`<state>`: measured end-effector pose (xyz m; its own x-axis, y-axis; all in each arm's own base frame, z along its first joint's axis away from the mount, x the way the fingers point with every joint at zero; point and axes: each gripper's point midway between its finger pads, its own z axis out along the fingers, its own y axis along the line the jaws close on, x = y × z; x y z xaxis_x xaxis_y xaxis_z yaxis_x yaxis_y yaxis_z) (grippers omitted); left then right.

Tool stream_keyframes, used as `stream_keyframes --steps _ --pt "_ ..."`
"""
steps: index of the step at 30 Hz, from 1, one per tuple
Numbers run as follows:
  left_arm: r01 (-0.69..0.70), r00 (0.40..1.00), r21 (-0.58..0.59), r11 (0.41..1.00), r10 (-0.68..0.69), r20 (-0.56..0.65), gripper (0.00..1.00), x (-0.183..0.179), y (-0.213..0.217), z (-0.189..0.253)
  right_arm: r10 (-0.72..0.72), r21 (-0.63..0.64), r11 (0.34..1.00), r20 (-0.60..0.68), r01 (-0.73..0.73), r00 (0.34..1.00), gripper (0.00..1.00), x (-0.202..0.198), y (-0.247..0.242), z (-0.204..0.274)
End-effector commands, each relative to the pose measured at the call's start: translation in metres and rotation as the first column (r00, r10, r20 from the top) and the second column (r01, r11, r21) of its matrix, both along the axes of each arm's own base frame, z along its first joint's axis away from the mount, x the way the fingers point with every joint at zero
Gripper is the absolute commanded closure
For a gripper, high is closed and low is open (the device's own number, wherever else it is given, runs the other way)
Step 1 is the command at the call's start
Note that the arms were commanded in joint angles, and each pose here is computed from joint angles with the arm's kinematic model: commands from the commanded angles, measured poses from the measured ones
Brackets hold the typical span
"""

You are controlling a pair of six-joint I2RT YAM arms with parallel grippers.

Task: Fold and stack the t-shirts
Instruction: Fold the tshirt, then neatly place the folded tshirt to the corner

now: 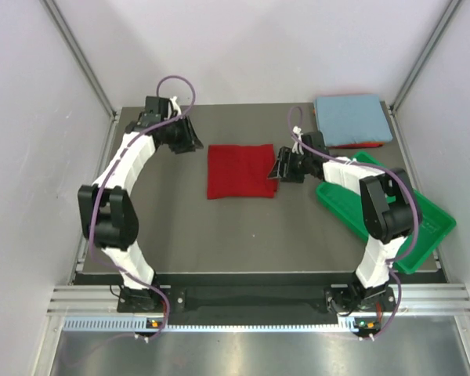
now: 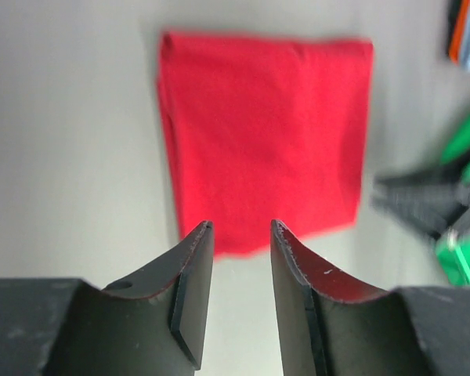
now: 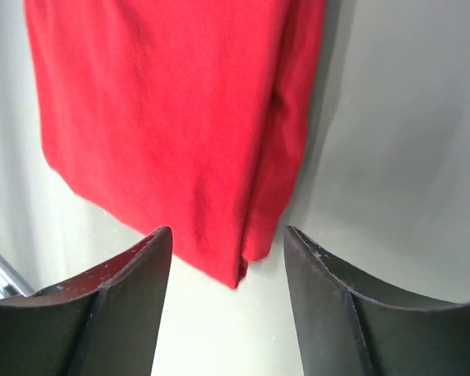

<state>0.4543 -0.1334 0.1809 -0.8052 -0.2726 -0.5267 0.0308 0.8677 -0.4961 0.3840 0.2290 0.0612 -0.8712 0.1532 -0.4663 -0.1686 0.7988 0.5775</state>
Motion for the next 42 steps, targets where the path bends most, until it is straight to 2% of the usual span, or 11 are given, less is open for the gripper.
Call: stream_keyframes --steps 1,2,4,10,14,21,26,28,33,42 --pt "0.07 0.997 -0.054 0.996 -0.071 -0.006 0.6 -0.028 -0.012 -0.002 0.02 -0.048 0.999 0.08 -0.016 0.997 0.4 0.034 -0.003 0.025" --pt "0.072 0.997 -0.062 0.996 -0.074 -0.026 0.6 -0.039 -0.011 -0.01 0.027 -0.069 0.997 0.039 -0.024 0.999 0.4 0.035 -0.003 0.013" --pt "0.073 0.997 -0.089 0.993 -0.074 -0.012 0.6 -0.042 -0.015 -0.017 0.021 -0.075 0.997 0.079 -0.016 0.997 0.39 0.055 0.0 0.025" --pt "0.022 0.979 -0.181 0.983 -0.058 -0.197 0.61 -0.067 -0.026 -0.076 -0.003 -0.087 0.996 0.084 0.01 0.996 0.38 0.083 0.007 0.01" --pt "-0.009 0.96 -0.151 0.989 -0.033 -0.277 0.62 -0.076 -0.025 -0.114 -0.022 -0.092 0.995 0.093 0.031 0.995 0.37 0.085 0.006 -0.001" --pt "-0.026 0.948 -0.13 0.991 -0.017 -0.318 0.63 -0.077 -0.024 -0.141 0.003 -0.081 0.997 0.052 0.001 0.999 0.35 0.078 0.024 -0.024" --pt "-0.059 0.935 -0.075 0.995 0.029 -0.354 0.88 -0.075 -0.016 -0.153 0.026 -0.081 0.996 0.041 -0.022 0.999 0.36 0.071 0.036 -0.03" --pt "-0.062 0.925 -0.063 0.996 0.034 -0.378 1.0 -0.078 -0.014 -0.159 0.03 -0.078 0.997 0.032 -0.027 0.999 0.37 0.069 0.038 -0.034" --pt "-0.063 0.918 -0.024 0.998 0.048 -0.394 1.0 -0.085 -0.008 -0.165 0.044 -0.067 0.997 0.021 -0.043 0.999 0.43 0.065 0.04 -0.043" --pt "-0.067 0.913 0.053 0.996 0.082 -0.4 1.0 -0.092 0.003 -0.164 0.043 0.007 0.999 0.006 -0.043 0.999 0.6 0.066 0.044 -0.053"
